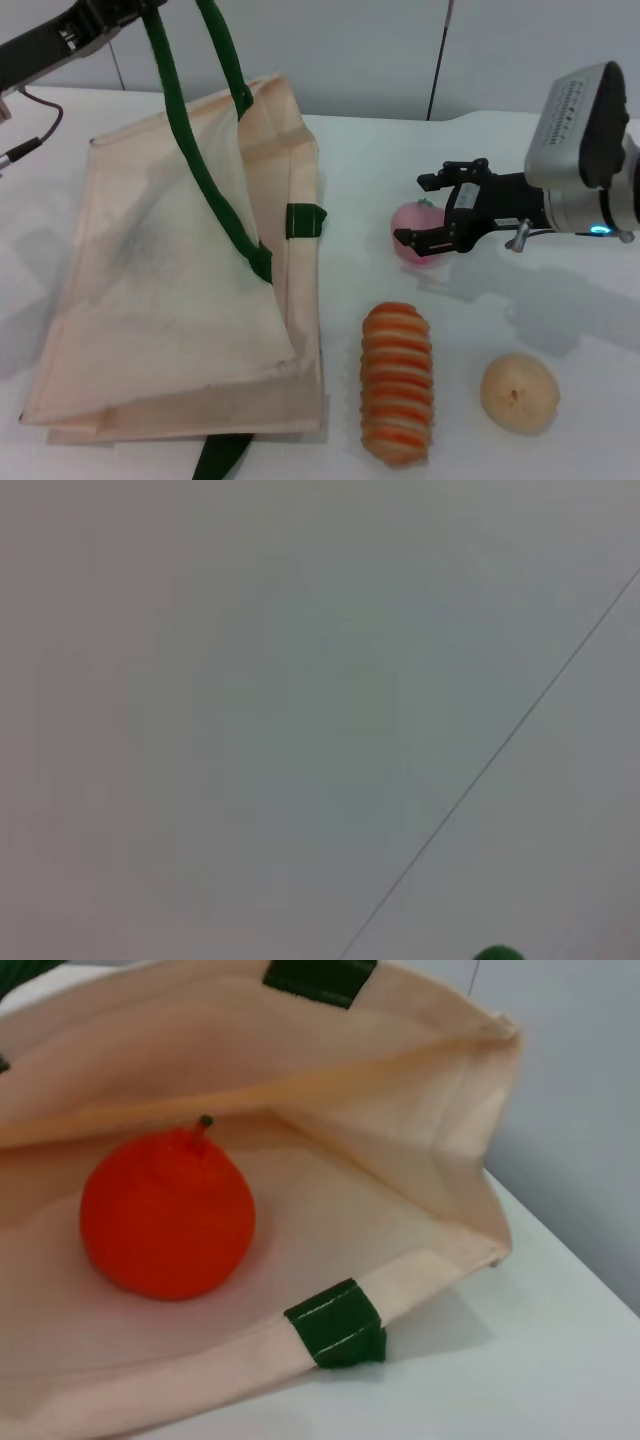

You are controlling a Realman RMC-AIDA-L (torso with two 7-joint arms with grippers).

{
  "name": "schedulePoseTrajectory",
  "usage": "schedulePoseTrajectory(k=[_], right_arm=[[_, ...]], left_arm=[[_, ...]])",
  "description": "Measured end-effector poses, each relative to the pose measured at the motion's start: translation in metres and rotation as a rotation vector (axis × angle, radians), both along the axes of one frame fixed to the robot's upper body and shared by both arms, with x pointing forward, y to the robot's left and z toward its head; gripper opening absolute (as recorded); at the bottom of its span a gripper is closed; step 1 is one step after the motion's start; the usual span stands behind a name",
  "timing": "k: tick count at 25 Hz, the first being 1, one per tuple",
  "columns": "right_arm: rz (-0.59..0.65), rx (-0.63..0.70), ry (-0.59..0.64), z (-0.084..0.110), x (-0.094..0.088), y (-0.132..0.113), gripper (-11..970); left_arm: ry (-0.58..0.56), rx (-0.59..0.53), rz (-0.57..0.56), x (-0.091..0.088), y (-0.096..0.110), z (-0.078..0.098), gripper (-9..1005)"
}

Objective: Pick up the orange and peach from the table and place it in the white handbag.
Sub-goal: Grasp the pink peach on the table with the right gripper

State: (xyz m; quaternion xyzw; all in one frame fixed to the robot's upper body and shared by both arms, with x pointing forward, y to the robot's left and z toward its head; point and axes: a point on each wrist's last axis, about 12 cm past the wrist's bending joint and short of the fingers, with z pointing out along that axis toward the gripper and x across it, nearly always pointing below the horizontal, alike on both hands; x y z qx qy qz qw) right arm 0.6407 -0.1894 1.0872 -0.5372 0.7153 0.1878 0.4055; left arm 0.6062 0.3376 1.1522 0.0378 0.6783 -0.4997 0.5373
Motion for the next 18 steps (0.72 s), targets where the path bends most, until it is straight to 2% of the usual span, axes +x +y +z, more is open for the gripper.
schedulePoseTrajectory(k=[18], right_arm=[[-0.085,-0.132,0.027,-0.0089,0.0088,0.0036,854]], left_arm=[[0.002,0.003,0.006,0.0011,0.0000,0.0000,120]])
